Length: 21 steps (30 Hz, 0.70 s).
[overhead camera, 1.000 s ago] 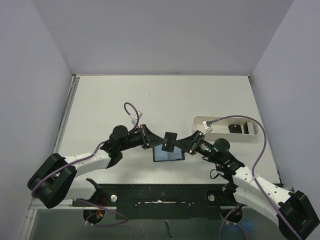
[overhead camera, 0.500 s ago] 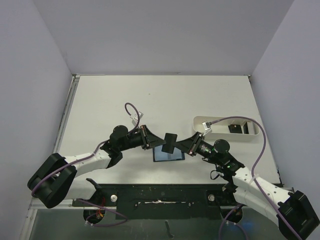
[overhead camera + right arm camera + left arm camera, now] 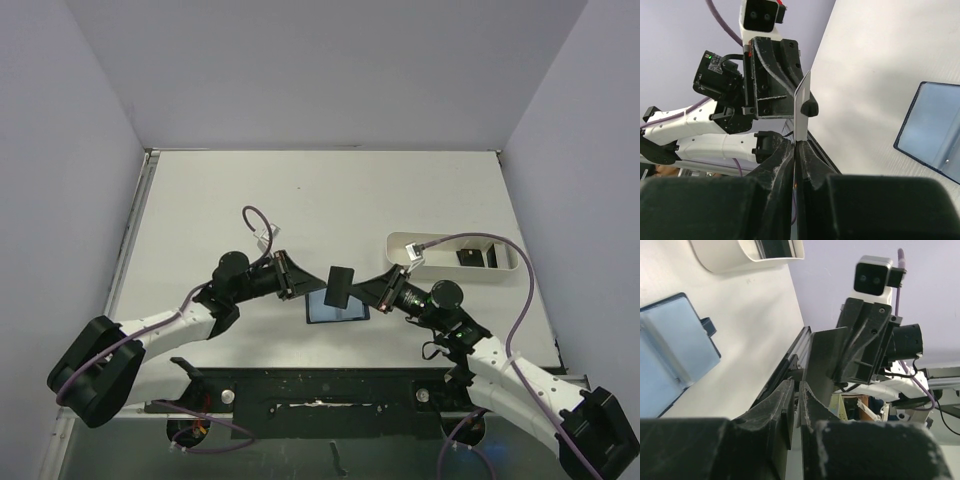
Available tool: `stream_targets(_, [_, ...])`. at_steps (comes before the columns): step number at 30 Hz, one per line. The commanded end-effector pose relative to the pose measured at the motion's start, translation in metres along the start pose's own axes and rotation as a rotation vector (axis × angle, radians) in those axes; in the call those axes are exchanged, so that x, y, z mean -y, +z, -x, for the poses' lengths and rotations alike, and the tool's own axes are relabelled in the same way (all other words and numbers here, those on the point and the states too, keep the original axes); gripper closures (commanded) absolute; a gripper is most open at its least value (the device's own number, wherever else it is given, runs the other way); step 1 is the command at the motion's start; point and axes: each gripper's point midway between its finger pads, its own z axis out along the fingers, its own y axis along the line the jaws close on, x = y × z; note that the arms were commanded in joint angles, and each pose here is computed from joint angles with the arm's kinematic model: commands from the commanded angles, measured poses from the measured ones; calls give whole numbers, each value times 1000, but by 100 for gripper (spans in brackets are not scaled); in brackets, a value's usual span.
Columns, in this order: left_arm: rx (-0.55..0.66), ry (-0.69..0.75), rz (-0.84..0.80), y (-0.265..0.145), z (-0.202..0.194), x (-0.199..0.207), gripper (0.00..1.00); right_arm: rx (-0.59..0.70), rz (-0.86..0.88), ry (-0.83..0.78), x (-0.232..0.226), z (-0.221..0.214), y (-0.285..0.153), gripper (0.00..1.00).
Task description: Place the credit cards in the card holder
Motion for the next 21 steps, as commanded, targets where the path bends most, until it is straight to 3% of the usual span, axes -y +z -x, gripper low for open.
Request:
stream_targets(1, [52,-5,52,-9,12,-16,92,41,178,-77,-48,13,-6,96])
stream_targets(6, [41,-6,24,-10,10,-10,87,44,186,-77,-48,13,-6,100])
stream_targets(10, [23,-1,-59,-11,7,5,67,41,176,-65,-45,13,-2,100])
stream_targets(15, [40,30,-128,-16,9,22,50,27,138,-60,-35,11,0,100])
stream_targets(21, [82,69,-113,-17,17,26,45,5,91,-59,-24,7,4,100])
